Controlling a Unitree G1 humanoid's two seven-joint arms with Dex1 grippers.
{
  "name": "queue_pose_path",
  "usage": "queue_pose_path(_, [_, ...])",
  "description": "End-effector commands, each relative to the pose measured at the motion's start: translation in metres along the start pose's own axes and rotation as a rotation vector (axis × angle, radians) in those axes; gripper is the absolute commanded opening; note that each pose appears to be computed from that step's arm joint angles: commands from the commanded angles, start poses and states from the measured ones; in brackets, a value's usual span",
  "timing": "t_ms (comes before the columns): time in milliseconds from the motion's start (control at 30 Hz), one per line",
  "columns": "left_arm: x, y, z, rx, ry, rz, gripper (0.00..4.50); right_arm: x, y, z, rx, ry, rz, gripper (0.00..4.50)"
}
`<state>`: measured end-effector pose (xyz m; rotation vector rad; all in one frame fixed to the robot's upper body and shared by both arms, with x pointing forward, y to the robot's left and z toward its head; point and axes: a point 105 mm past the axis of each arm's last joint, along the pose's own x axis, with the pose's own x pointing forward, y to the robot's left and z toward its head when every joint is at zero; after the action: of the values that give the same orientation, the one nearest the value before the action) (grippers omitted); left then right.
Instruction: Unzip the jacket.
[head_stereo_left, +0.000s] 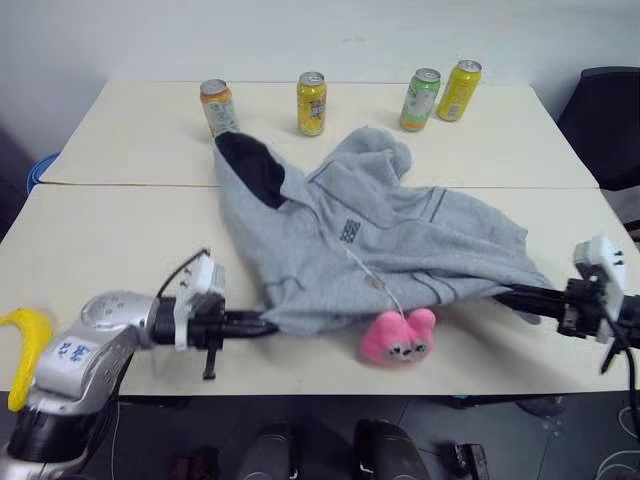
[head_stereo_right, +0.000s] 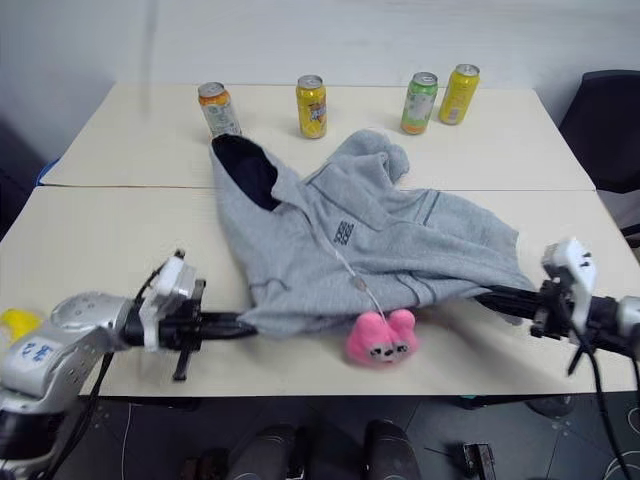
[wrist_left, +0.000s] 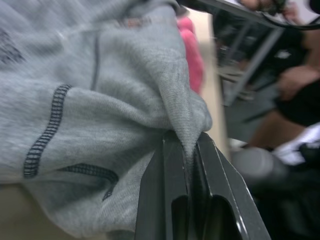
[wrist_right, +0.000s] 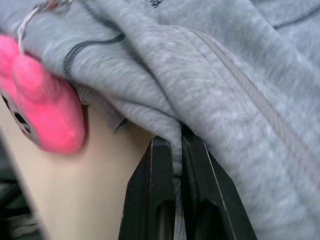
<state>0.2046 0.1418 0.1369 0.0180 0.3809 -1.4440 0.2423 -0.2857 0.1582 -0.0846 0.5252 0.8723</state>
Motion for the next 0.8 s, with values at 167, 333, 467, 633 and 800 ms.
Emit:
queue_pose_path(167, [0.010, -0.061, -0.027, -0.160, 0.065, -0.138, 0.00, -0.045, -0.002, -0.016, 0.172, 0.093, -0.025, 0.02])
queue_pose_path(333, [0.012, -0.056, -0.027, -0.229, 0.013, -0.059, 0.74, -0.041, 0.001, -0.026, 0.144, 0.108, -0.029, 0.29])
queue_pose_path(467, [-0.001, -0.041, -0.014, -0.200, -0.003, -0.001, 1.93, -0.034, 0.005, -0.029, 0.073, 0.069, -0.053, 1.48])
queue_pose_path(633, [-0.039, -0.013, 0.010, -0.112, -0.023, 0.107, 2.86, -0.060, -0.003, -0.014, 0.228, -0.069, -0.121, 3.08])
queue_pose_path(800, [-0.071, 0.018, 0.010, 0.104, 0.152, 0.222, 3.96, -0.065, -0.017, 0.016, 0.209, -0.217, -0.165, 4.50])
